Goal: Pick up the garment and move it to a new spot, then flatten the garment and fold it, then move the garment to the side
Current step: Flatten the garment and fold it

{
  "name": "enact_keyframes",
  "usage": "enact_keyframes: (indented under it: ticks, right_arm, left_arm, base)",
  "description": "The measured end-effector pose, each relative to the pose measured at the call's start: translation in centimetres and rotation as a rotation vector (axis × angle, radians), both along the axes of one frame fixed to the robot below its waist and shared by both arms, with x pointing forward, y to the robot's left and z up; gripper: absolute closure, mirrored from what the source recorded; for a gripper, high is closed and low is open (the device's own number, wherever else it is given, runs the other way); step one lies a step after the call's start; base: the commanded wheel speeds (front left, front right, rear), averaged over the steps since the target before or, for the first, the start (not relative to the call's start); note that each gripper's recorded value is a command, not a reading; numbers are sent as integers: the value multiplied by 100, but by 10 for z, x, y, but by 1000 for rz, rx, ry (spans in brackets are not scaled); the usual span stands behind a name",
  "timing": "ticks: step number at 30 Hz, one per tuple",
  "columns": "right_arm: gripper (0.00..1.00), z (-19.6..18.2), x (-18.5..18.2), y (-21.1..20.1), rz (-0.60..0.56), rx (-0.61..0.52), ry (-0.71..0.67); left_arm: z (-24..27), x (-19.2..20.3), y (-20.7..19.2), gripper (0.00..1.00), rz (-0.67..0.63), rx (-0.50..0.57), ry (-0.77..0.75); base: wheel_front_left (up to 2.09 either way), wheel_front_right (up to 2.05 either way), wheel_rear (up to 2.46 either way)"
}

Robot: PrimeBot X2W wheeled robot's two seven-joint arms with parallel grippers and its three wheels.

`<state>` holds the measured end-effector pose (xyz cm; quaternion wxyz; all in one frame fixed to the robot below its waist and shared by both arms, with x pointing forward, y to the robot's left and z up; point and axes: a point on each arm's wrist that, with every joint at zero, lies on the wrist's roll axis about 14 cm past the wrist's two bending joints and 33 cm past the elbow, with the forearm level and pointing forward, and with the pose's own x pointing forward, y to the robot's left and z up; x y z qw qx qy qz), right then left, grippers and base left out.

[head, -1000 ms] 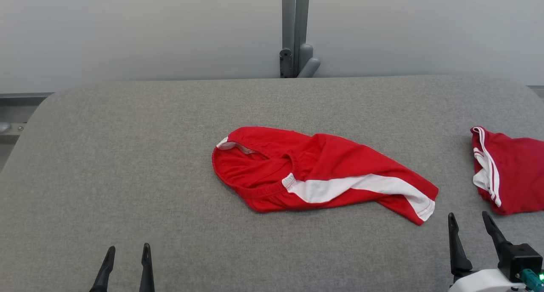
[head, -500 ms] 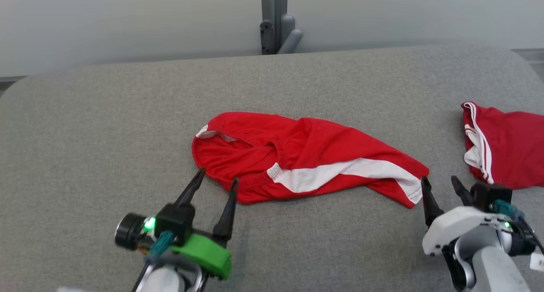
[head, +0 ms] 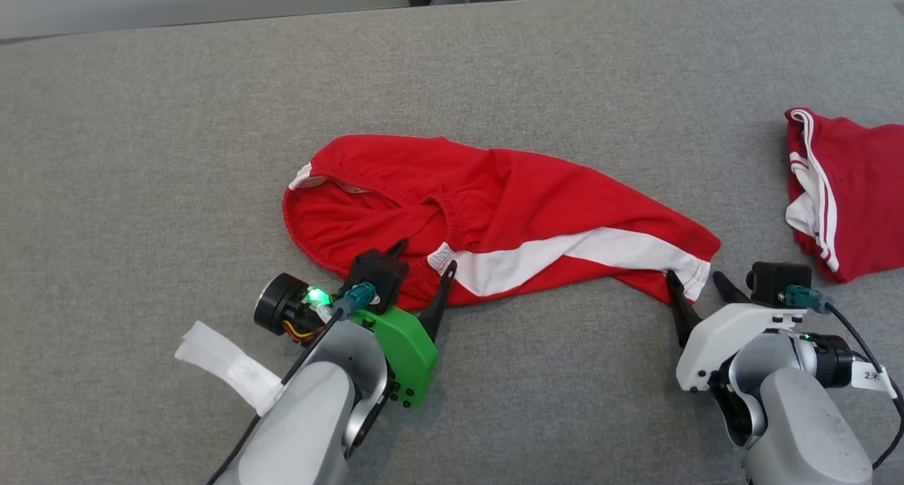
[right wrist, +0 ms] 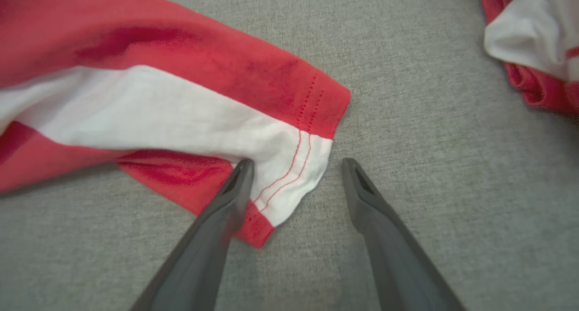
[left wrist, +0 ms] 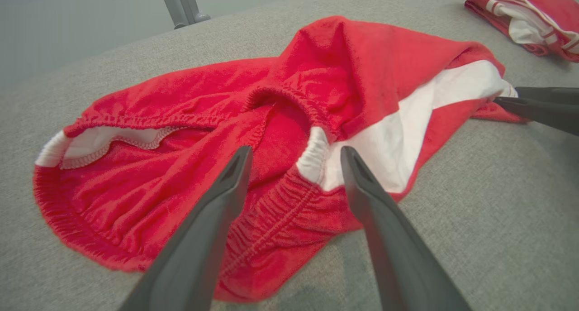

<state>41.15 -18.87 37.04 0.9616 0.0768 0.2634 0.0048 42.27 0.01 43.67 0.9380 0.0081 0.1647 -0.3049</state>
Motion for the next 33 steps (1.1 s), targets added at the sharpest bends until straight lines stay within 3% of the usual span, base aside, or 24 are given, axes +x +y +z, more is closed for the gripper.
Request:
enact_keyframes:
  ticks: [9, 13, 14, 15, 16, 17, 19, 24, 29, 33]
  right_arm:
    - [3, -5, 2, 6, 14, 18, 0]
    - [16, -6, 2, 7, 16, 21, -3]
    - [50, -6, 2, 8, 16, 24, -3]
    - [66, -6, 2, 9, 18, 25, -2]
    - [100, -6, 2, 9, 18, 28, -1]
    - [100, -6, 2, 9, 17, 31, -2]
    - [100, -6, 1, 11, 18, 39, -4]
    - [100, 3, 0, 10, 9, 44, -33]
    - [100, 19, -7, 10, 18, 35, -67]
    - [100, 53, -7, 12, 33, 69, -138]
  left_arm:
    - [-15, -1, -6, 0, -24, 28, 51]
    - [-13, -2, -12, 0, -40, 16, 49]
    - [-12, -2, -13, 0, -45, 16, 47]
    - [-13, -3, -15, 17, -53, 20, 50]
    - [-15, -4, -16, 42, -58, 25, 57]
    - [-16, -5, -17, 71, -60, 25, 62]
    - [-19, -6, -17, 100, -61, 24, 76]
    - [-10, -7, -22, 100, -61, -22, 79]
    - [29, 1, -25, 100, -35, -153, 21]
    - [70, -2, -23, 100, -29, -273, -23]
  base:
    - [0, 0, 0]
    - [0, 0, 0]
    - [0, 0, 0]
    - [0, 0, 0]
    - [0, 0, 0]
    - [0, 0, 0]
    - [0, 0, 0]
    - [0, 0, 0]
    - [0, 0, 0]
    - [0, 0, 0]
